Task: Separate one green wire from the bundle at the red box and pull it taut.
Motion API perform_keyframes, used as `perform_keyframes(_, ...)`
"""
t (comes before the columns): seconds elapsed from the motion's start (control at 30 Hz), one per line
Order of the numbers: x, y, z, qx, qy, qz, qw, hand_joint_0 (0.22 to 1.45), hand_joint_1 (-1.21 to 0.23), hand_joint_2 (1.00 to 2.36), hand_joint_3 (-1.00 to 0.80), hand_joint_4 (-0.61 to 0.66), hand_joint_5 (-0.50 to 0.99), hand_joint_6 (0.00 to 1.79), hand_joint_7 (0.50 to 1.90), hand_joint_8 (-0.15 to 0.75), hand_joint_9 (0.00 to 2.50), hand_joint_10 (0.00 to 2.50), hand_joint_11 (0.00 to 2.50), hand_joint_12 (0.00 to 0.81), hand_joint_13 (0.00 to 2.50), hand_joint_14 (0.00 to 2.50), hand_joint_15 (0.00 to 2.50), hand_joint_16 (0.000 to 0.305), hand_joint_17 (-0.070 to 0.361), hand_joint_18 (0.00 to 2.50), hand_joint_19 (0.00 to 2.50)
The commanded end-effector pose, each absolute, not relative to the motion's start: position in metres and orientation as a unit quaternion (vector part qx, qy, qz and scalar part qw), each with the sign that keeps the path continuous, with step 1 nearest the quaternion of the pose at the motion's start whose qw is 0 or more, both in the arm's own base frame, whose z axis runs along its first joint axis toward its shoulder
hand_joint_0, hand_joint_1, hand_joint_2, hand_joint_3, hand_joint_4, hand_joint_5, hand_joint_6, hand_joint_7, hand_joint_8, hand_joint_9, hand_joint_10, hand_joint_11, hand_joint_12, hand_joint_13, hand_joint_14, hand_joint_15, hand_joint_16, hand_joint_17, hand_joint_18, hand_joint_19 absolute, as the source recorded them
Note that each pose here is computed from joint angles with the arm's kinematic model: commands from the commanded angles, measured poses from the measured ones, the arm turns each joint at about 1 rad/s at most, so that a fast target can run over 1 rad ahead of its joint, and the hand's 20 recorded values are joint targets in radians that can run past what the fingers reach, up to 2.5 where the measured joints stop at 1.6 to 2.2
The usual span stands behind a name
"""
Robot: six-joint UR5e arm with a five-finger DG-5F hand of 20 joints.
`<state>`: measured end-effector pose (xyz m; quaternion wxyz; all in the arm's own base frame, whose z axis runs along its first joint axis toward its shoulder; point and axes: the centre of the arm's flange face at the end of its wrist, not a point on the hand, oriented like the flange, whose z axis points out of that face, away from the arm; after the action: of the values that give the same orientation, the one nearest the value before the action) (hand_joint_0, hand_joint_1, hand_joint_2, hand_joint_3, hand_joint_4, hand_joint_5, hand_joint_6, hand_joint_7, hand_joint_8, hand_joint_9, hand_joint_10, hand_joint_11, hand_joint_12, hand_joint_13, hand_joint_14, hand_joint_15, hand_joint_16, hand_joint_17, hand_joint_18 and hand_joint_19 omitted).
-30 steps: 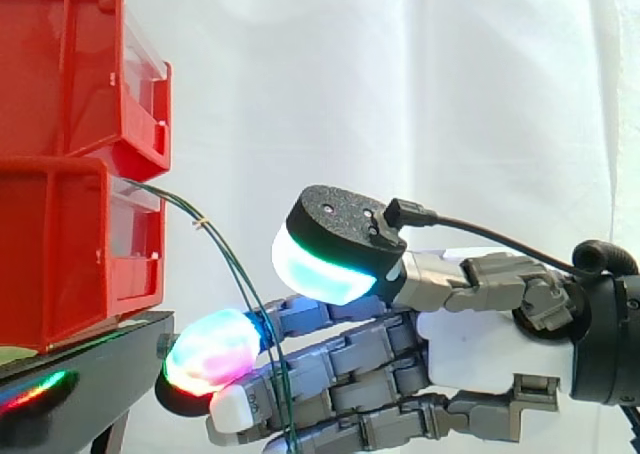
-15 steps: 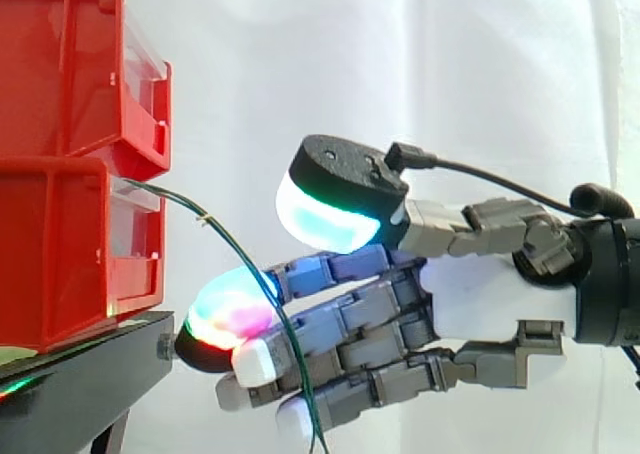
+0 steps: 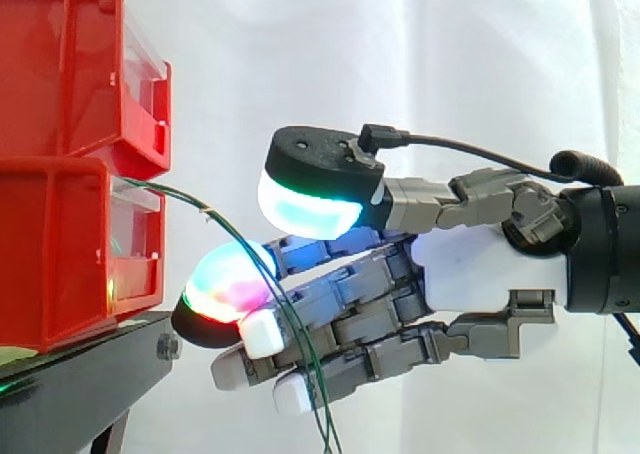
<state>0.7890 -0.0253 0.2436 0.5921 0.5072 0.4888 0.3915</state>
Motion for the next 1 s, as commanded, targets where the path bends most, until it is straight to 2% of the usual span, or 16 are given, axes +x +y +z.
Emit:
perform_keyframes(0.0,0.791,-0.025,0.247,0.506,0.486,0.394,0.593,0.61,-0.73,1.01,-0.35,0.17,-0.17,0.81,0.86,0.263,0.79,0.02,0.46,0.336,0.52,0.01,0.23,0.047,0.105,0.53,0.42)
perform_keyframes(0.1,0.791,-0.025,0.251,0.507,0.488,0.392,0.592,0.59,-0.72,1.01,-0.38,0.17,-0.16,0.84,0.86,0.263,0.81,0.02,0.47,0.338,0.52,0.01,0.23,0.047,0.105,0.53,0.42)
perform_keyframes(0.2,0.792,-0.025,0.254,0.507,0.489,0.391,0.592,0.58,-0.62,1.01,-0.41,0.17,-0.15,0.85,0.89,0.269,0.84,0.02,0.48,0.338,0.52,0.01,0.24,0.047,0.106,0.53,0.42)
perform_keyframes(0.33,0.792,-0.026,0.257,0.509,0.490,0.390,0.591,0.58,-0.56,1.01,-0.34,0.17,-0.15,0.87,0.91,0.274,0.87,0.02,0.50,0.338,0.52,0.01,0.26,0.047,0.106,0.51,0.44)
perform_keyframes(0.43,0.790,-0.026,0.256,0.514,0.495,0.385,0.586,0.58,-0.63,1.02,-0.27,0.18,-0.15,0.88,0.94,0.278,0.87,0.02,0.51,0.342,0.53,0.01,0.26,0.048,0.107,0.51,0.44)
perform_keyframes(0.53,0.790,-0.026,0.256,0.519,0.493,0.388,0.581,0.59,-0.69,1.02,-0.26,0.17,-0.16,0.90,0.90,0.277,0.86,0.02,0.54,0.343,0.53,0.01,0.27,0.048,0.107,0.51,0.45)
perform_keyframes(0.7,0.790,-0.028,0.256,0.519,0.492,0.388,0.581,0.60,-0.77,1.01,-0.36,0.18,-0.16,0.91,0.87,0.275,0.86,0.02,0.56,0.343,0.54,0.01,0.28,0.048,0.108,0.52,0.44)
perform_keyframes(0.87,0.790,-0.027,0.257,0.519,0.492,0.388,0.581,0.61,-0.80,1.01,-0.40,0.15,-0.16,0.91,0.89,0.271,0.88,0.02,0.57,0.339,0.56,0.01,0.28,0.048,0.107,0.55,0.44)
perform_keyframes(0.97,0.790,-0.026,0.256,0.519,0.493,0.388,0.581,0.62,-0.78,1.01,-0.33,0.10,-0.16,0.92,0.95,0.272,0.89,0.02,0.58,0.338,0.57,0.01,0.29,0.047,0.107,0.56,0.44)
